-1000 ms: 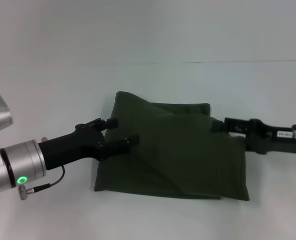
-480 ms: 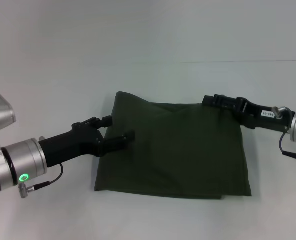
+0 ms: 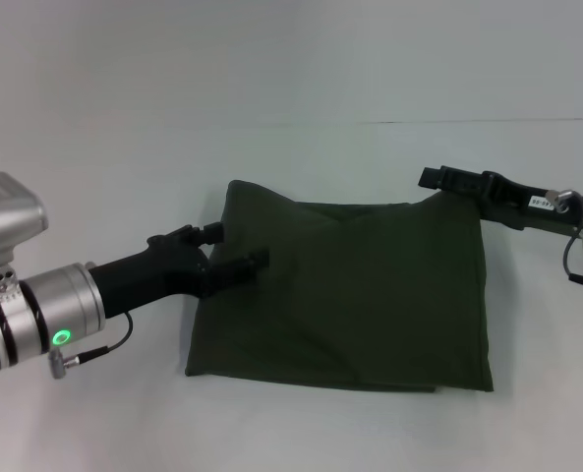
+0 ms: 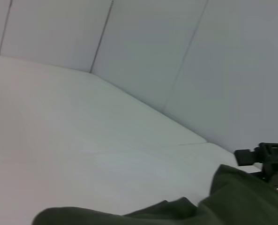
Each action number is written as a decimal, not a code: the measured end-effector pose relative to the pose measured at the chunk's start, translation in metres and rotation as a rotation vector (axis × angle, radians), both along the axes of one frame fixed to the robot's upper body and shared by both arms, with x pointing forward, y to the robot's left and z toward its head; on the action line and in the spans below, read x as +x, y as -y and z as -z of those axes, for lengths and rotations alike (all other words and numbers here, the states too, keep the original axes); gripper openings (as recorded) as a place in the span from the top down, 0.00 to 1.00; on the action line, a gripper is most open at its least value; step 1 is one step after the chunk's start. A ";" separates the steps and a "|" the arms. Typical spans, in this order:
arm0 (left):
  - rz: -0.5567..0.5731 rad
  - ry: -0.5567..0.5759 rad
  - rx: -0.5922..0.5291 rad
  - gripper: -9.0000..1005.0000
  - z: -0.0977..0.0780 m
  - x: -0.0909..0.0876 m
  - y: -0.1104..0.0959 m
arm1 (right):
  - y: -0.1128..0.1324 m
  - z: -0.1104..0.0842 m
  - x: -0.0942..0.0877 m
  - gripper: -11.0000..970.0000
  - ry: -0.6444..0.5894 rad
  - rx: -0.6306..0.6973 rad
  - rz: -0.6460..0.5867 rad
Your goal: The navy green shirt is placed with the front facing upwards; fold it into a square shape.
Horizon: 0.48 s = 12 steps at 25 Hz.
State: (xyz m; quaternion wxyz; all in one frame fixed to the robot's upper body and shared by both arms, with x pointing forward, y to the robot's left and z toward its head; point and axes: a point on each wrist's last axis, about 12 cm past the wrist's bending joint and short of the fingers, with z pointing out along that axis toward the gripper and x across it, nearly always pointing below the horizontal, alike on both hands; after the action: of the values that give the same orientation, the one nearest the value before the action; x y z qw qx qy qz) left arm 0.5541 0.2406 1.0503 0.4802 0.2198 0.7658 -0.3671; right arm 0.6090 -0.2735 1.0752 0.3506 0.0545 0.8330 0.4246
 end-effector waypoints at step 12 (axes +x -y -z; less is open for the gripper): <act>-0.055 0.011 0.044 0.09 -0.005 0.019 0.004 | 0.010 0.001 -0.003 0.10 -0.039 0.002 0.000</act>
State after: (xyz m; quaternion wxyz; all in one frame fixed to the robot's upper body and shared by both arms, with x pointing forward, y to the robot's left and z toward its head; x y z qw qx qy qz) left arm 0.5733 0.2367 1.0551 0.4894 0.2110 0.7768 -0.3355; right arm 0.6056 -0.2840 1.0747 0.3343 0.0629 0.8392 0.4242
